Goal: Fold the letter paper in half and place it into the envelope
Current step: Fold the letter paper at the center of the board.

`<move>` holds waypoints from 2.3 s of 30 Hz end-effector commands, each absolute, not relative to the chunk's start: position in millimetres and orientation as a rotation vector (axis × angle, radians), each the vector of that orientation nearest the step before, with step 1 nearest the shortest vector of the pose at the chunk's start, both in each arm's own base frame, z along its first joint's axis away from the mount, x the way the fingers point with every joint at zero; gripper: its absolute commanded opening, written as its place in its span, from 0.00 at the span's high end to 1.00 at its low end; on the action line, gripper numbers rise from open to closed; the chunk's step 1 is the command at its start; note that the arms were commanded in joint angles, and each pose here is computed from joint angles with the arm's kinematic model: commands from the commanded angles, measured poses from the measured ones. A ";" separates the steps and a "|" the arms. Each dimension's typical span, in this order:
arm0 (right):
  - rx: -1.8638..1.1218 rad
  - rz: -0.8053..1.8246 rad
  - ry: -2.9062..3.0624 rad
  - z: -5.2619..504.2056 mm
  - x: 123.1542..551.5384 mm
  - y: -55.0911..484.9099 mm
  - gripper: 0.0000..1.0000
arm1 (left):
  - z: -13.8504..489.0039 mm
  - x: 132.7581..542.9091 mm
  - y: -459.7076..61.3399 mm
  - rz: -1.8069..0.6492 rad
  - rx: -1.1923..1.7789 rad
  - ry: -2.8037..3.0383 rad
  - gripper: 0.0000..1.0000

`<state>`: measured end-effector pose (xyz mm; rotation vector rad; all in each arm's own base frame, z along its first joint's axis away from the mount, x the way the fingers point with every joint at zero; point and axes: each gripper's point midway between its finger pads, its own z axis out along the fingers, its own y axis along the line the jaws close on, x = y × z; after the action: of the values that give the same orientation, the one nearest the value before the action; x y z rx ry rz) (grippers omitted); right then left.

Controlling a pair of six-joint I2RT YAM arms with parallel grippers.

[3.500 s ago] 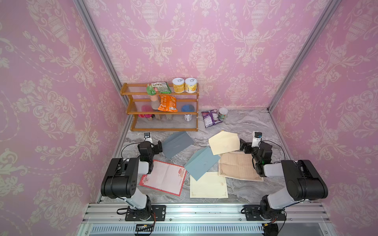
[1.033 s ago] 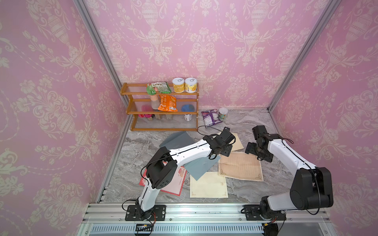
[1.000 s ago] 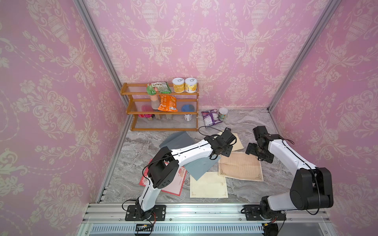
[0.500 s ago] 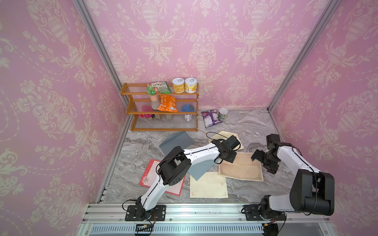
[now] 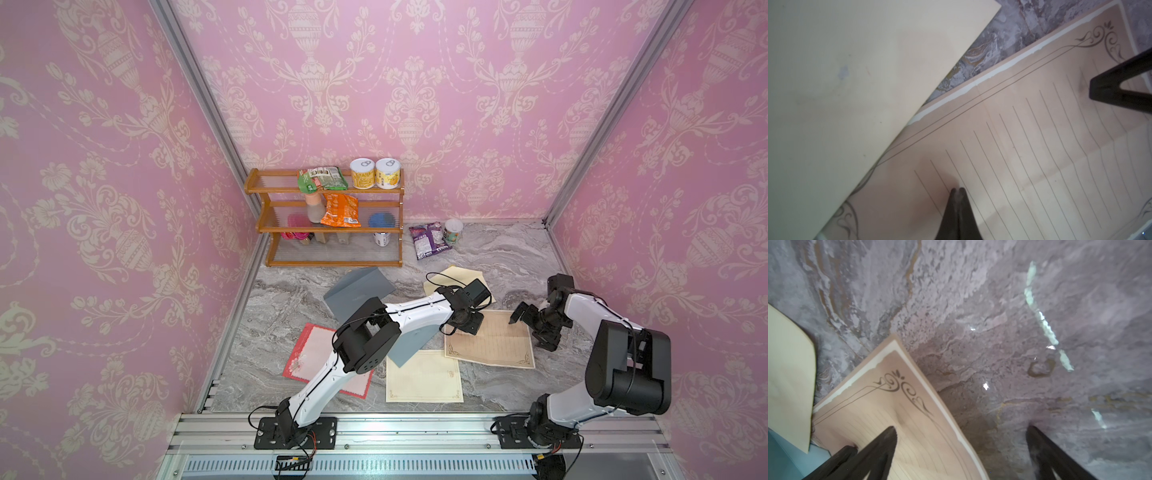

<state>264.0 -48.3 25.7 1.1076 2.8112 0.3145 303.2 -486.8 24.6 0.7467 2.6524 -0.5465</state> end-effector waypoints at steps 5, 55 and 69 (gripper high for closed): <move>1.045 0.472 2.791 20.1 277.9 -37.1 0.00 | 3.8 300.3 -487.6 -0.533 0.767 2.705 1.00; 0.760 0.482 2.449 242.5 324.2 39.6 1.00 | 140.8 375.8 -431.8 -0.361 0.579 2.577 0.51; 0.654 0.728 2.419 282.5 357.9 89.6 1.00 | 207.5 417.4 -369.8 -0.318 0.412 2.484 0.25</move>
<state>350.5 82.6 304.6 0.6276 2.3630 0.7057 424.0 -375.0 203.2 0.3781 2.4784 -0.3607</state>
